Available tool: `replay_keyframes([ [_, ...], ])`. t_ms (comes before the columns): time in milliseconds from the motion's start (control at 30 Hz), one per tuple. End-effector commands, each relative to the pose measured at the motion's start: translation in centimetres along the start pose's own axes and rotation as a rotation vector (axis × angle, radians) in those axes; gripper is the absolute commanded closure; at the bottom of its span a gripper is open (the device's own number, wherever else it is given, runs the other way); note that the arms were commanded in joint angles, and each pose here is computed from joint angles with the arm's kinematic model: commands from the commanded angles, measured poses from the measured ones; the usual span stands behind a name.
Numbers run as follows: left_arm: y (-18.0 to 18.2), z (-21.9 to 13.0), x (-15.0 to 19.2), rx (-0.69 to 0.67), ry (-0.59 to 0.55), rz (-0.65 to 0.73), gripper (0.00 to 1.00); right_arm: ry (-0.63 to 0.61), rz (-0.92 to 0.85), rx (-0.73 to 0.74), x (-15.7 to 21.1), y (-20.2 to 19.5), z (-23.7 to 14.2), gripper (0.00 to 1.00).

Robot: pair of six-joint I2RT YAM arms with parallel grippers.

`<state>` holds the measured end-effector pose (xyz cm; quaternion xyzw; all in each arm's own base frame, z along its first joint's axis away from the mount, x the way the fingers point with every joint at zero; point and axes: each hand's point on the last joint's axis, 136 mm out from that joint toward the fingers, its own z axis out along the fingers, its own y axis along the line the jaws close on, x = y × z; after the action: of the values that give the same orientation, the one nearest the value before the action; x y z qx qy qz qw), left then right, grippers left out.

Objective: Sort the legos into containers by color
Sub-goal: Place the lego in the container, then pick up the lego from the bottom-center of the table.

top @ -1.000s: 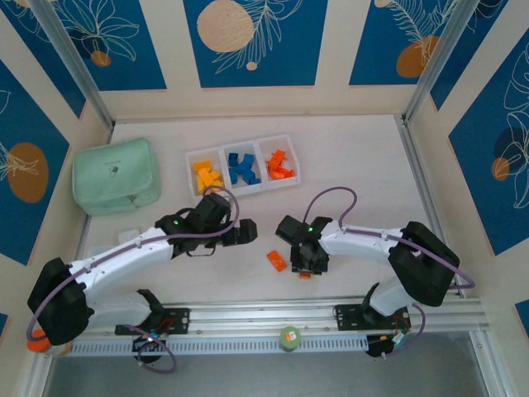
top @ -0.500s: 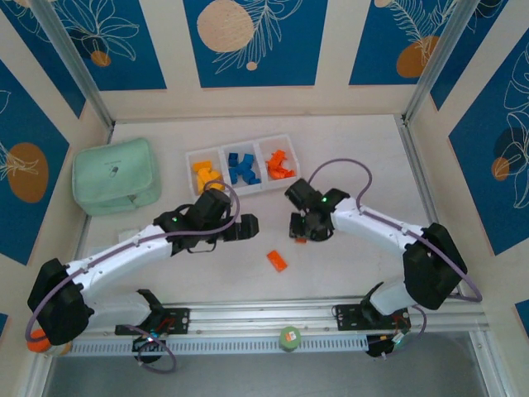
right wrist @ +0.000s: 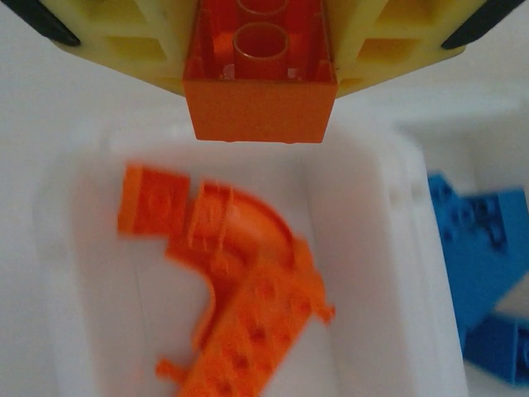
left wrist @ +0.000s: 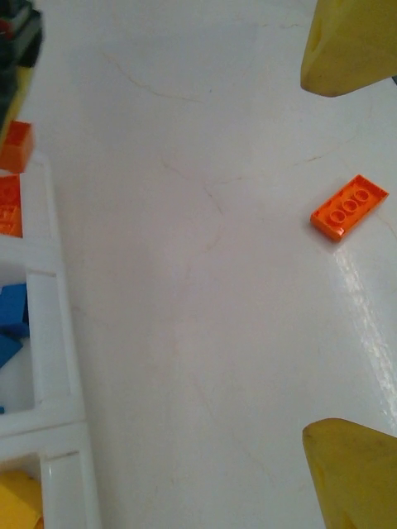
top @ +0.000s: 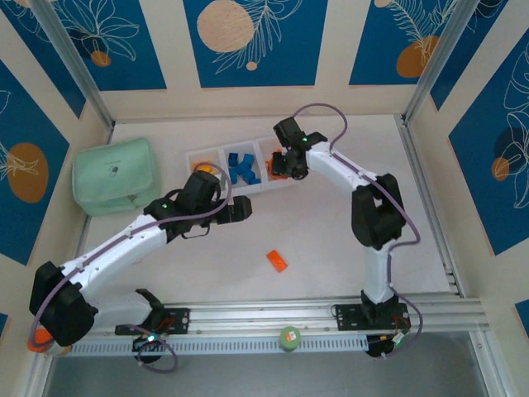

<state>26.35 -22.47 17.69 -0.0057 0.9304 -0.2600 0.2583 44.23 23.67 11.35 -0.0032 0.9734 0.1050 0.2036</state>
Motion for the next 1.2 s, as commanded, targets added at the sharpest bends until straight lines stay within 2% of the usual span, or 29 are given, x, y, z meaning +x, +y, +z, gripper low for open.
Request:
replay_keyframes([
  [0,-0.1,-0.5,-0.7,0.01,0.004,0.016,0.01,0.002,-0.038,0.01,-2.1,0.0,1.3,0.63],
  [100,0.2,-0.4,-1.0,0.009,0.0,0.004,0.01,-0.007,-0.036,0.039,-3.7,-0.5,2.6,0.6],
  [167,0.4,-0.3,-1.0,0.008,0.002,-0.001,0.01,-0.01,-0.026,0.043,-4.4,-0.7,2.8,0.53],
  [233,0.6,-0.2,-1.0,0.006,0.001,-0.006,0.01,-0.019,-0.03,0.052,-5.1,-0.9,2.8,0.5],
  [400,0.8,-0.3,-1.1,0.009,0.001,-0.009,0.01,-0.039,-0.038,0.018,-5.7,-0.1,1.1,0.46],
  [567,0.4,-0.6,-1.3,0.018,0.004,-0.008,0.01,-0.061,-0.049,-0.022,-4.7,0.9,-1.4,0.42],
  [700,0.3,-1.0,-1.0,0.031,0.006,-0.01,0.01,-0.044,-0.084,-0.084,-2.3,2.2,-3.4,0.38],
  [900,0.9,-1.5,0.6,0.043,0.031,-0.029,0.01,0.016,-0.128,-0.111,3.2,2.9,-5.5,0.35],
  [1167,2.6,-2.1,3.8,0.021,0.087,-0.045,0.01,0.112,-0.195,-0.043,11.8,2.5,-6.5,0.3],
])
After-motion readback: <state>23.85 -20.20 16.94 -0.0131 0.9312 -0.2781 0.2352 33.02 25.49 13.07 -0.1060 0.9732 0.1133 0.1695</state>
